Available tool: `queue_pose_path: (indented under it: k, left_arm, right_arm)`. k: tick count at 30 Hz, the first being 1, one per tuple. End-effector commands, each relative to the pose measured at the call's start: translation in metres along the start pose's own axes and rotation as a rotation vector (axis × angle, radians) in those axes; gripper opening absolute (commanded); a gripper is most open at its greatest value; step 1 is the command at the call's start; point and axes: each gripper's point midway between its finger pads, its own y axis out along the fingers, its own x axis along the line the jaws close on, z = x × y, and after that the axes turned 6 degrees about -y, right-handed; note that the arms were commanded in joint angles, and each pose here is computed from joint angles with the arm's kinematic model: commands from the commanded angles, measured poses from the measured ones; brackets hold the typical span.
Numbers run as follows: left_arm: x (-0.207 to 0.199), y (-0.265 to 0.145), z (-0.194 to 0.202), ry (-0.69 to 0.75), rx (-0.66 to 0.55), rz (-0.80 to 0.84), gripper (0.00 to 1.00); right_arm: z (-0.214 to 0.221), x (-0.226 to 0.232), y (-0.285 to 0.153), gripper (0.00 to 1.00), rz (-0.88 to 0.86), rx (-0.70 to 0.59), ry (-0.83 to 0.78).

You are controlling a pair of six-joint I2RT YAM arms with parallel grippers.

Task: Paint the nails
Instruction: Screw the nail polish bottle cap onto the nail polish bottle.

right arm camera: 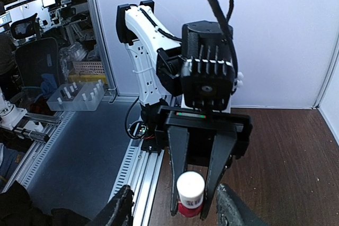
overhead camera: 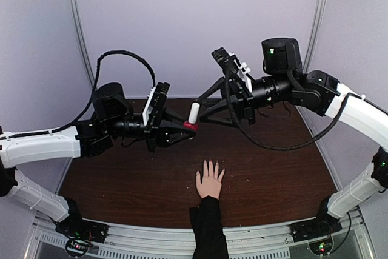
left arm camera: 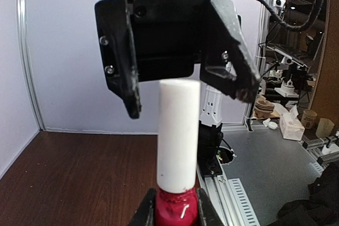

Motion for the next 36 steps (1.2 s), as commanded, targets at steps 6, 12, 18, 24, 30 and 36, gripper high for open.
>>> queue_pose_path:
  k: [6, 12, 18, 24, 30, 36]
  left_arm:
    - [-0.010, 0.009, -0.009, -0.041, -0.003, 0.124, 0.00]
    - [-0.014, 0.010, -0.010, -0.044, -0.012, 0.160, 0.00]
    - [-0.015, 0.010, -0.011, -0.044, -0.021, 0.169, 0.00]
    - [-0.012, 0.008, -0.016, -0.036, -0.048, 0.136, 0.00]
    - [0.003, 0.005, -0.027, -0.015, -0.089, 0.026, 0.00]
    - [0.030, -0.006, -0.038, 0.013, -0.136, -0.181, 0.00]
  right_arm:
    - [-0.012, 0.011, 0.002, 0.47, -0.095, -0.027, -0.024]
    - [-0.009, 0.013, 0.006, 0.42, -0.122, -0.024, -0.018]
    - [-0.007, 0.013, 0.008, 0.18, -0.128, -0.019, -0.018]
    - [-0.005, 0.011, 0.009, 0.10, -0.124, -0.015, -0.014]
    - [0.003, -0.002, 0.018, 0.06, -0.067, 0.011, 0.022]
    - [0.020, -0.028, 0.027, 0.04, 0.049, 0.064, 0.077]
